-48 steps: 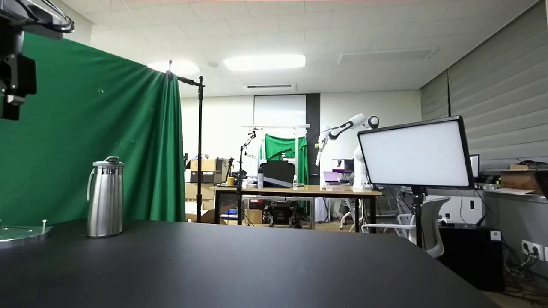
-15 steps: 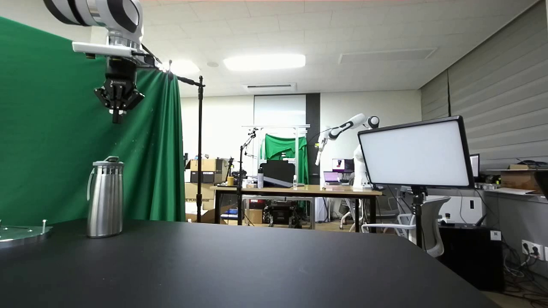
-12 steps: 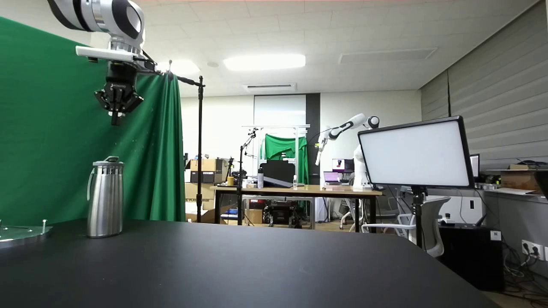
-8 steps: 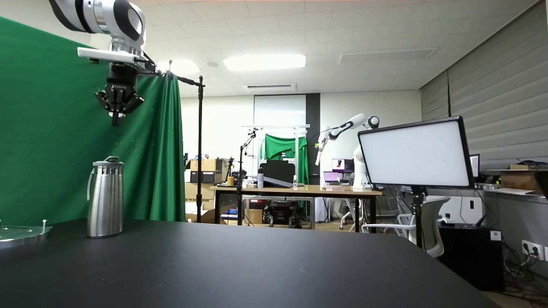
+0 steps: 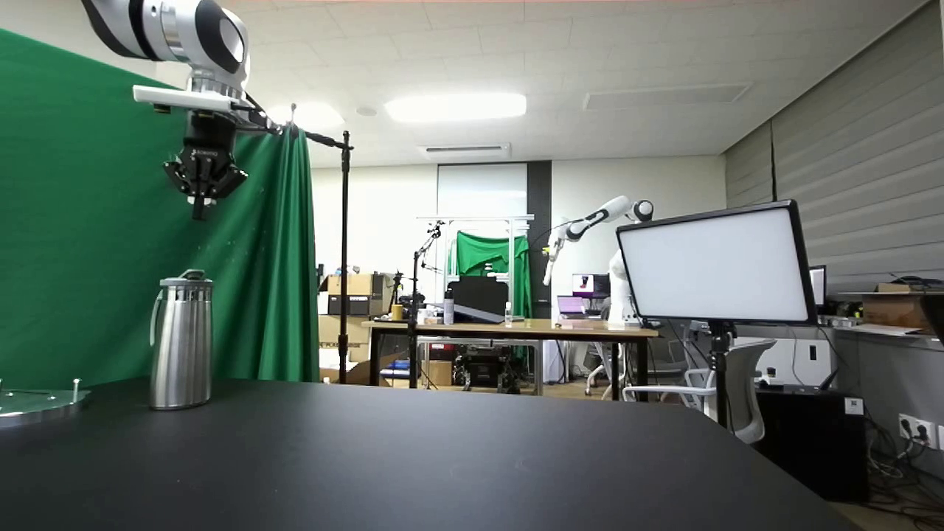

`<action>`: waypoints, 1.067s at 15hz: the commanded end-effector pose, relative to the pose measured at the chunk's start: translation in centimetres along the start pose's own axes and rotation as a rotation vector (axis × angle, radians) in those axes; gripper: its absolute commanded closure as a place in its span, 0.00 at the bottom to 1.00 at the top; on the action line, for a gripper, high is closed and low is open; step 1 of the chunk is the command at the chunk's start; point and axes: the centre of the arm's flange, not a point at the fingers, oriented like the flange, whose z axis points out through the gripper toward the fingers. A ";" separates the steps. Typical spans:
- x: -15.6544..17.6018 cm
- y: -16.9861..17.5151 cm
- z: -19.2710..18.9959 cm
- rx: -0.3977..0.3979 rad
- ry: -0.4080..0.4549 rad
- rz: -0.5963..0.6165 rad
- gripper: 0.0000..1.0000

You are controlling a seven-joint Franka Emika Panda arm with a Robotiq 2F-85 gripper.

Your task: Close the top opening of the silver jar

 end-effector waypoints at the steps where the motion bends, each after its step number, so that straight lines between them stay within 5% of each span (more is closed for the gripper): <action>1: 2.9 -1.0 0.7 -0.035 0.007 -0.024 1.00; 16: 8.8 -4.4 4.5 -0.046 0.045 -0.121 1.00</action>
